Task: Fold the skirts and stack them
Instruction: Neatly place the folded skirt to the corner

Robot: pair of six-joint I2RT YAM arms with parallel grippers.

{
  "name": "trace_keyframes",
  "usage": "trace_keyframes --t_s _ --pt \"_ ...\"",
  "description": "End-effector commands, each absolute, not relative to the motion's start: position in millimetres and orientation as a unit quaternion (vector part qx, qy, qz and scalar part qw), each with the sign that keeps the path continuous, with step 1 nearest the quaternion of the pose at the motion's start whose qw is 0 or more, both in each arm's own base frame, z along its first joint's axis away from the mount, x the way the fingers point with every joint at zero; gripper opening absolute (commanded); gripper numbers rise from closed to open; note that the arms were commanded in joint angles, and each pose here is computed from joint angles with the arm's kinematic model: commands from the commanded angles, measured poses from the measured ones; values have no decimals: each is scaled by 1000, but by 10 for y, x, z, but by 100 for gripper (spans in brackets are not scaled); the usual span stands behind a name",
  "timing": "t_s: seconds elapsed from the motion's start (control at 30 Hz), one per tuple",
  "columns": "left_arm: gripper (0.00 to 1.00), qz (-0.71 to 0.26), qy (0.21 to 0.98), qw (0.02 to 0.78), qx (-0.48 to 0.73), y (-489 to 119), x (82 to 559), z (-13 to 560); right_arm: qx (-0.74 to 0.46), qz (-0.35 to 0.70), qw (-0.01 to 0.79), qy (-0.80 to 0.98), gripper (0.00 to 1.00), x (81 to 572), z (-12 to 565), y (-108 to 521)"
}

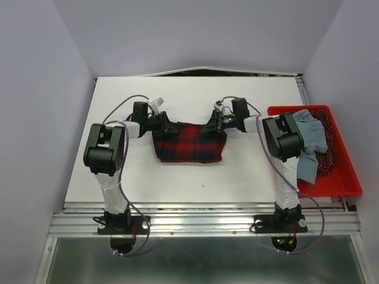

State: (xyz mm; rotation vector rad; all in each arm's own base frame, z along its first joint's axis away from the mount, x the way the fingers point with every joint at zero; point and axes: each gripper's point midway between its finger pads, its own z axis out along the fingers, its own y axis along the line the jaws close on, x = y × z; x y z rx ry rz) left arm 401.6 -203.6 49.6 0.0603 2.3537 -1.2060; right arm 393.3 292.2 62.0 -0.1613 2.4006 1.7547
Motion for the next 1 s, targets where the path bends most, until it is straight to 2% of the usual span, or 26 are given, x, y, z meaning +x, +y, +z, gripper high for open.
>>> trace_keyframes --t_s 0.0,0.03,0.07,0.13,0.17,0.2,0.23,0.33,0.47,0.6,0.8,0.97 --pt "45 -312 857 396 105 -1667 4276 1439 -37 587 124 799 56 4011 834 3130" --pt "53 -269 847 446 107 -1544 4320 1809 -46 596 147 788 68 4057 992 3149" --pt "58 -243 848 456 113 -1502 4278 1929 -49 600 159 782 75 4071 1117 3152" --pt "64 -198 846 477 131 -1494 4071 2218 -72 607 203 765 85 4122 1602 3158" --pt "74 -185 847 479 137 -1515 3986 2271 -75 604 230 759 91 4202 1774 3052" --pt "75 -174 846 483 144 -1562 3890 2312 -86 601 253 753 95 4240 1943 2992" --pt "98 -156 839 491 176 -1695 3687 2370 -112 588 294 745 100 4267 2246 2920" --pt "99 -147 829 499 206 -1881 3427 2412 -125 532 350 761 100 4338 2616 2655" --pt "99 -162 854 458 188 -2157 3182 2127 -127 428 397 802 100 4285 2695 2330" --pt "99 -189 881 418 112 -2326 3016 1795 -117 360 408 831 100 4119 2566 2048" --pt "99 -188 899 376 123 -2707 2854 1334 -111 295 432 845 100 3953 2435 1759" --pt "99 -156 922 339 101 -2795 2918 934 -105 282 430 851 100 3973 2374 1687"
